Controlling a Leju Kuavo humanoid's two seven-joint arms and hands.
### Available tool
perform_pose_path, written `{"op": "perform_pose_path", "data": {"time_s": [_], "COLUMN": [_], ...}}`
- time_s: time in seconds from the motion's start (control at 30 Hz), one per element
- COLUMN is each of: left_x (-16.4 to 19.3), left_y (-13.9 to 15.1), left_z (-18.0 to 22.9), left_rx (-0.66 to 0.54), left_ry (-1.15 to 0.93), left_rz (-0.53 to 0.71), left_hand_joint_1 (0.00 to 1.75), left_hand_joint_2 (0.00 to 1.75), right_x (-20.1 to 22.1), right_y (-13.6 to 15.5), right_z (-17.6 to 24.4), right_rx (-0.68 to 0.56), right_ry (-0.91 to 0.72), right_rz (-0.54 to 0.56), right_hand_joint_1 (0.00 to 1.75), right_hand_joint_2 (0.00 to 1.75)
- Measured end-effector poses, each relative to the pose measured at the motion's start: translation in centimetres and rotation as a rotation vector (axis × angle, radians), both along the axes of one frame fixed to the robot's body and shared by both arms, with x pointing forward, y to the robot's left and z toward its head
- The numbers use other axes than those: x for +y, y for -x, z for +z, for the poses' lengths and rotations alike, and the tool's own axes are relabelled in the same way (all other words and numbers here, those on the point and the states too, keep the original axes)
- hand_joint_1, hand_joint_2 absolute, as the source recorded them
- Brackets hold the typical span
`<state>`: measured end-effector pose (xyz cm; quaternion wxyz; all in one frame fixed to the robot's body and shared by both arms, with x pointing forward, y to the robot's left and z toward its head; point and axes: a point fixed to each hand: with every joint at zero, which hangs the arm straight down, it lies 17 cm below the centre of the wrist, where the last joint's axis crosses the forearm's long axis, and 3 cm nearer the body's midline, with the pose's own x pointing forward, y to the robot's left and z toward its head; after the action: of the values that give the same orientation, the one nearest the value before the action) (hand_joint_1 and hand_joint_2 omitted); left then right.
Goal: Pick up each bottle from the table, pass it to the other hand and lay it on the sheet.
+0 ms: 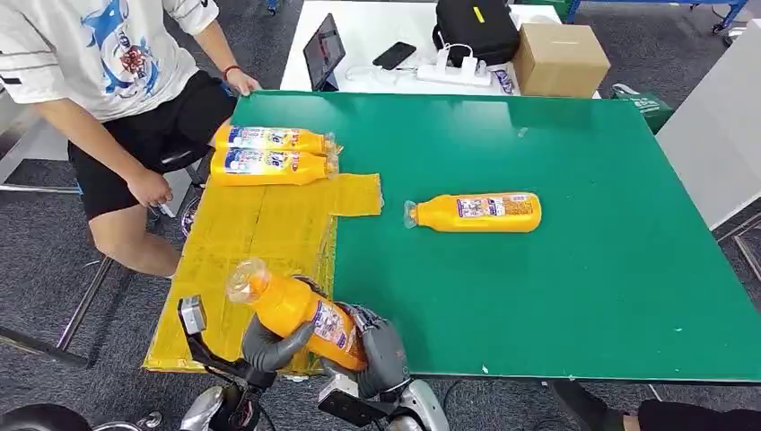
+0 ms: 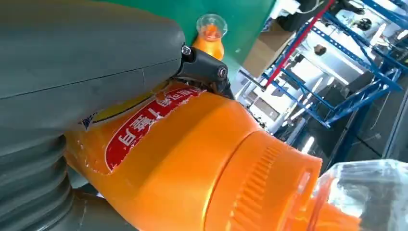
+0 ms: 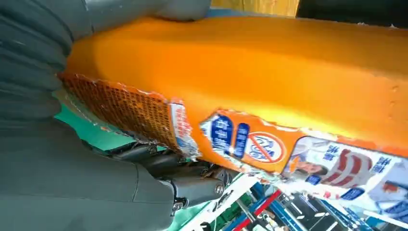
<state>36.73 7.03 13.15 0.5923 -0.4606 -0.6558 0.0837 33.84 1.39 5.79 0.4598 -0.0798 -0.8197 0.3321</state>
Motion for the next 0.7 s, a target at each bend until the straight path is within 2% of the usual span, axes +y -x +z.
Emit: {"op": "perform_pose_path", "data": {"time_s": [0.07,0.1,0.13,0.17,0.27,0.4,0.43,0.57,0.7], "left_x": [-0.7,-1.1,-1.3,-1.7,-2.3,-2.5,-2.5,-2.5,-1.7], "left_y": [0.0,-0.1,-0.2,-0.2,-0.1,-0.2,-0.2,-0.2,-0.6], "left_z": [-0.2,-0.1,0.1,0.3,0.8,1.3,1.4,1.6,1.9], "left_rx": [-0.087,-0.135,-0.180,-0.217,-0.286,-0.315,-0.315,-0.319,-0.299], "left_ry": [-0.172,-0.261,-0.332,-0.387,-0.479,-0.508,-0.508,-0.507,-0.473], "left_rz": [0.063,0.090,0.113,0.125,0.149,0.170,0.174,0.177,0.195], "left_hand_joint_1": [1.75,1.75,1.75,1.75,1.75,1.75,1.75,1.75,1.75], "left_hand_joint_2": [1.75,1.75,1.75,1.75,1.75,1.75,1.75,1.75,1.75], "right_x": [0.0,0.0,-0.1,-0.1,-0.1,-0.1,-0.2,0.1,0.5], "right_y": [-0.1,-0.1,-0.2,-0.3,-0.4,-0.4,-0.4,-0.2,0.0], "right_z": [-0.2,-0.3,-0.3,-0.4,-0.6,-0.9,-0.9,-1.0,0.7], "right_rx": [0.018,0.024,0.027,0.033,0.067,0.101,0.102,0.148,0.204], "right_ry": [-0.004,-0.004,-0.005,-0.007,-0.032,-0.059,-0.060,-0.103,-0.228], "right_rz": [0.000,-0.001,-0.004,-0.007,-0.004,0.001,0.001,0.024,0.089], "right_hand_joint_1": [1.54,1.40,0.86,0.00,0.00,0.00,0.00,0.00,0.00], "right_hand_joint_2": [1.75,1.75,1.75,1.75,1.75,1.75,0.00,0.00,0.00]}}
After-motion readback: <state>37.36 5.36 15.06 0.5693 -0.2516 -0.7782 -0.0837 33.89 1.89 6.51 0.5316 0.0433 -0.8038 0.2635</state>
